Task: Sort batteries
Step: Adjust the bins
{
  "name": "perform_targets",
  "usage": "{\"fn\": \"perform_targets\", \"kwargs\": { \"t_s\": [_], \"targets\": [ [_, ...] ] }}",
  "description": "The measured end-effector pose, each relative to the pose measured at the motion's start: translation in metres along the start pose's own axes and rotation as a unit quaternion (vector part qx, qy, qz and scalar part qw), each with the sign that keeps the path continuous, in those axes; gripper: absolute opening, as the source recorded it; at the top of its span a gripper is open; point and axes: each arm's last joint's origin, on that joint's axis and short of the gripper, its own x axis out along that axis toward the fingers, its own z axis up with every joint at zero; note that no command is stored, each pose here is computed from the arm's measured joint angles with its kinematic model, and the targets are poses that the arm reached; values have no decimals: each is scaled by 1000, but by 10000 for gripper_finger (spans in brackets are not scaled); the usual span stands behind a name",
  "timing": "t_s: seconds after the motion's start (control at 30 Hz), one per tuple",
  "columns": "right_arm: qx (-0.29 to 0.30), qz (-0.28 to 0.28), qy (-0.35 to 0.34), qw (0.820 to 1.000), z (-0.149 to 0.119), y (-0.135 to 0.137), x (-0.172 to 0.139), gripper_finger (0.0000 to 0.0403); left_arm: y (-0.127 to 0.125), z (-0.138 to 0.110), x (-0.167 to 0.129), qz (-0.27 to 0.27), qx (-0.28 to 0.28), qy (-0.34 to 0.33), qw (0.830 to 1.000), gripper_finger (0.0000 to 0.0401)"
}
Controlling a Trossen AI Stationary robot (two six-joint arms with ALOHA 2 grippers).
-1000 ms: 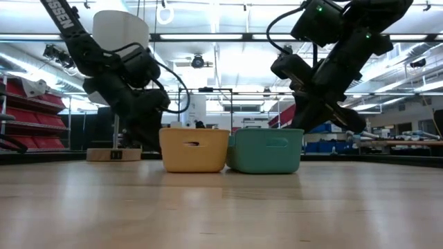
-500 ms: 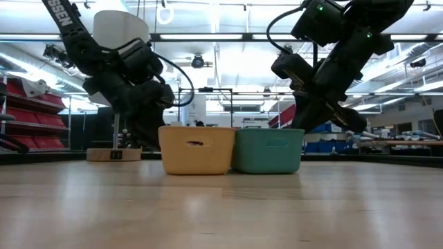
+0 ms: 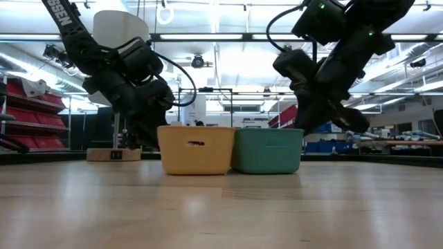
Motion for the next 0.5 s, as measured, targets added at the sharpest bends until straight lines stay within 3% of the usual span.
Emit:
{"fn": "perform_targets", "kwargs": {
  "t_s": [0.3, 0.5],
  "targets": [
    [-4, 29, 82, 996, -41, 13, -5, 0, -1, -1, 0, -23, -23, 12, 999, 131],
    [3, 30, 75, 997, -42, 14, -7, 0, -5, 3, -7, -31, -21, -3, 999, 122]
  ]
}}
